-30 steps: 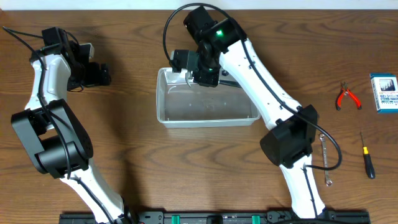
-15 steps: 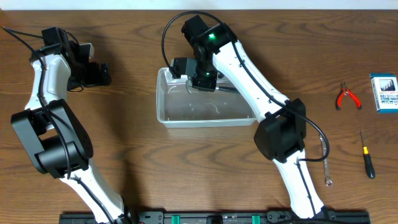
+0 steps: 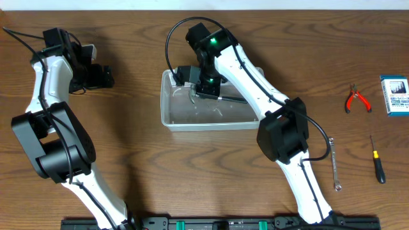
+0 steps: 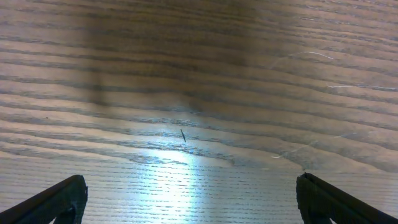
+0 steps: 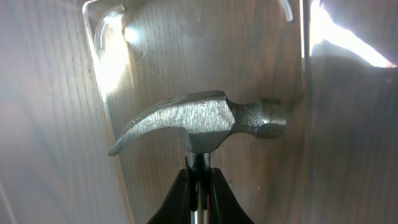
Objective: Pack container
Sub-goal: 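Lower the hammer into the container and open the right gripper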
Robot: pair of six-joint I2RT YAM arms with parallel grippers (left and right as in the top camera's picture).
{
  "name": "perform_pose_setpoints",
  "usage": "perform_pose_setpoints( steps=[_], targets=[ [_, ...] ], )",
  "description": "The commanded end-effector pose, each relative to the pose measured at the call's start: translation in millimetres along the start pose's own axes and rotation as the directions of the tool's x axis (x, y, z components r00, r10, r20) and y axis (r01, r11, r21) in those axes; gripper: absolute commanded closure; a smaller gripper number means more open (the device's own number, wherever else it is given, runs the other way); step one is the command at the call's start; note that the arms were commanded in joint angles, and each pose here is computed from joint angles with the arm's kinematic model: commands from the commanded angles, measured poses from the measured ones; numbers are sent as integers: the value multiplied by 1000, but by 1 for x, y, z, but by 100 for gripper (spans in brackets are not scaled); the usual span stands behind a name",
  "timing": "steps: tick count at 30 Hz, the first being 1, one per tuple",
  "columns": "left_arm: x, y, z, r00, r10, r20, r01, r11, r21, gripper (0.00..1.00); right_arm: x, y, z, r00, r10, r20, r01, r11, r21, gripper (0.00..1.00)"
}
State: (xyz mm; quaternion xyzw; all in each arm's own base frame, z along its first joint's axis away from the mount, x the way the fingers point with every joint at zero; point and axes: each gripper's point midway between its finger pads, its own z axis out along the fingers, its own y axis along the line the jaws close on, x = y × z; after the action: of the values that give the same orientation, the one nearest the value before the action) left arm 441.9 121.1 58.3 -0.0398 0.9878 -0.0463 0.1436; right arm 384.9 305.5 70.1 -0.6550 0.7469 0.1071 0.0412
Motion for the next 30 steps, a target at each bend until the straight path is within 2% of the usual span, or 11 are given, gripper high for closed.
perform_pose_setpoints(
  steps=[1,17,20,23,30],
  targets=[
    [2,1,3,1000,4,-10,-4,1000,-7,2,0,8,19,1000,-8,-10,7,998,-55,99],
    [2,1,3,1000,4,-10,-4,1000,-7,2,17,18,45,998,7,-61,-14,994,-110,98],
    [2,1,3,1000,4,-10,-4,1000,-7,2,15,16,45,998,10,-55,-16,995,-103,92],
    [2,1,3,1000,4,-10,-4,1000,-7,2,14,14,45,999,22,-48,-27,995,-94,79],
    [2,1,3,1000,4,-10,-4,1000,-7,2,12,13,45,999,28,-44,-32,996,-89,76]
  ],
)
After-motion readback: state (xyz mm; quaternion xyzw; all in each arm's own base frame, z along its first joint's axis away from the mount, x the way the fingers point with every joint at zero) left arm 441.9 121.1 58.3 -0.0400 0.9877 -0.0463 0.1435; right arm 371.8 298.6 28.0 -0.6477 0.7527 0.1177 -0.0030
